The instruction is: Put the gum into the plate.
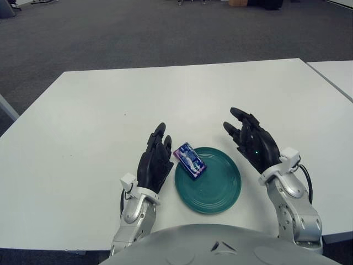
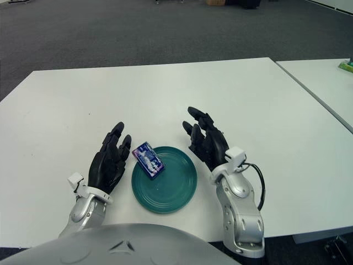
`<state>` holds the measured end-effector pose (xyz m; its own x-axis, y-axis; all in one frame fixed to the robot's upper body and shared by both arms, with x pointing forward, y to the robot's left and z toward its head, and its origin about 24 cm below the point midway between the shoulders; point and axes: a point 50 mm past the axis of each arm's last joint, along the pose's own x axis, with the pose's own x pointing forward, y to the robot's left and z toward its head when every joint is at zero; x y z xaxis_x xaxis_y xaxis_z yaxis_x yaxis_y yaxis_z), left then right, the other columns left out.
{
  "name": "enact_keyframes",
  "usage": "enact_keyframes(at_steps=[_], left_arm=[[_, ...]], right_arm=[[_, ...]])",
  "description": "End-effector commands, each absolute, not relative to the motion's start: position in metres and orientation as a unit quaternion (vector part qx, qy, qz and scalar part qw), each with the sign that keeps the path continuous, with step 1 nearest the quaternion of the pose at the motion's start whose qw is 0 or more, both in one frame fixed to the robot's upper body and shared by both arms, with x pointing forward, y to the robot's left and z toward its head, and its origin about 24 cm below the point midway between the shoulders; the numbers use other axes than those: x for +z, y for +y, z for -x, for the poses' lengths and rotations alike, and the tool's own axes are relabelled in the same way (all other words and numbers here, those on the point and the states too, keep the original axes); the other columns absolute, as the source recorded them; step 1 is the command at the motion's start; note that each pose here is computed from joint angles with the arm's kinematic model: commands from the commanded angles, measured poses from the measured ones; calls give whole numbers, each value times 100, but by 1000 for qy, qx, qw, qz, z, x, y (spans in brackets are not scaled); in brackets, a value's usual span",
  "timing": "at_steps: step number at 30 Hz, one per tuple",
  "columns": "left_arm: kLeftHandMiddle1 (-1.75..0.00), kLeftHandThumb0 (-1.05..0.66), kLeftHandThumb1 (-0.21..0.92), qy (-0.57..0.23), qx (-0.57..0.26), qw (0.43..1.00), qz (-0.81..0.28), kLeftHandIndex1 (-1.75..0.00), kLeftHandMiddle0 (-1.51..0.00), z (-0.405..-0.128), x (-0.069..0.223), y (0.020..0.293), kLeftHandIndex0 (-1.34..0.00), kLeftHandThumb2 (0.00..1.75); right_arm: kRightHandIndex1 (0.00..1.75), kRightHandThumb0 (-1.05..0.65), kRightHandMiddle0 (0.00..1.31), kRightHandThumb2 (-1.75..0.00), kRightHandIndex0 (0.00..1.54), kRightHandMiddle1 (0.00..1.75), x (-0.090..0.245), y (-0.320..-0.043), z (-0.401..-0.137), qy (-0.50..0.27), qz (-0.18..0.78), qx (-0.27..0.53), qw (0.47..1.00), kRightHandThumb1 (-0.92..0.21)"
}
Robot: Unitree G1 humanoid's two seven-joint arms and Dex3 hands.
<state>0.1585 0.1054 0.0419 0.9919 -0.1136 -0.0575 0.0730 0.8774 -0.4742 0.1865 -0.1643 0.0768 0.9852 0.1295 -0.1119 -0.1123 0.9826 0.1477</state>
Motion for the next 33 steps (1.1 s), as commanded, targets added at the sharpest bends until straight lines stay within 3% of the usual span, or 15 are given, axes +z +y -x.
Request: enact_keyframes(at_steps=[1, 5, 12, 19, 33], left_arm=[[0, -105, 92, 37, -48, 970, 235, -54, -1, -159, 39, 109, 0, 77], [-1, -105, 92, 36, -44, 971, 231, -70, -2, -158, 39, 110, 0, 76], [-2, -105, 92, 41, -34, 979, 199, -69, -6, -154, 36, 113, 0, 78], [-2, -105, 92, 48, -32, 977, 206, -84, -10, -146, 28, 118, 0, 81], [-3, -105, 92, 52, -25, 982, 180, -74, -17, -132, 17, 124, 0, 89]], right_arm=[[7, -100, 0, -83, 46, 75, 68, -168, -183, 71, -80, 43, 993, -92], [7, -99, 0, -86, 48, 78, 63, -168, -182, 76, -75, 38, 994, -92], [6, -95, 0, -89, 47, 77, 50, -174, -179, 92, -65, 25, 993, -92], [6, -92, 0, -91, 48, 73, 39, -181, -176, 110, -57, 25, 992, -92], [2, -90, 0, -92, 43, 64, 33, -170, -168, 105, -52, 47, 992, -92]])
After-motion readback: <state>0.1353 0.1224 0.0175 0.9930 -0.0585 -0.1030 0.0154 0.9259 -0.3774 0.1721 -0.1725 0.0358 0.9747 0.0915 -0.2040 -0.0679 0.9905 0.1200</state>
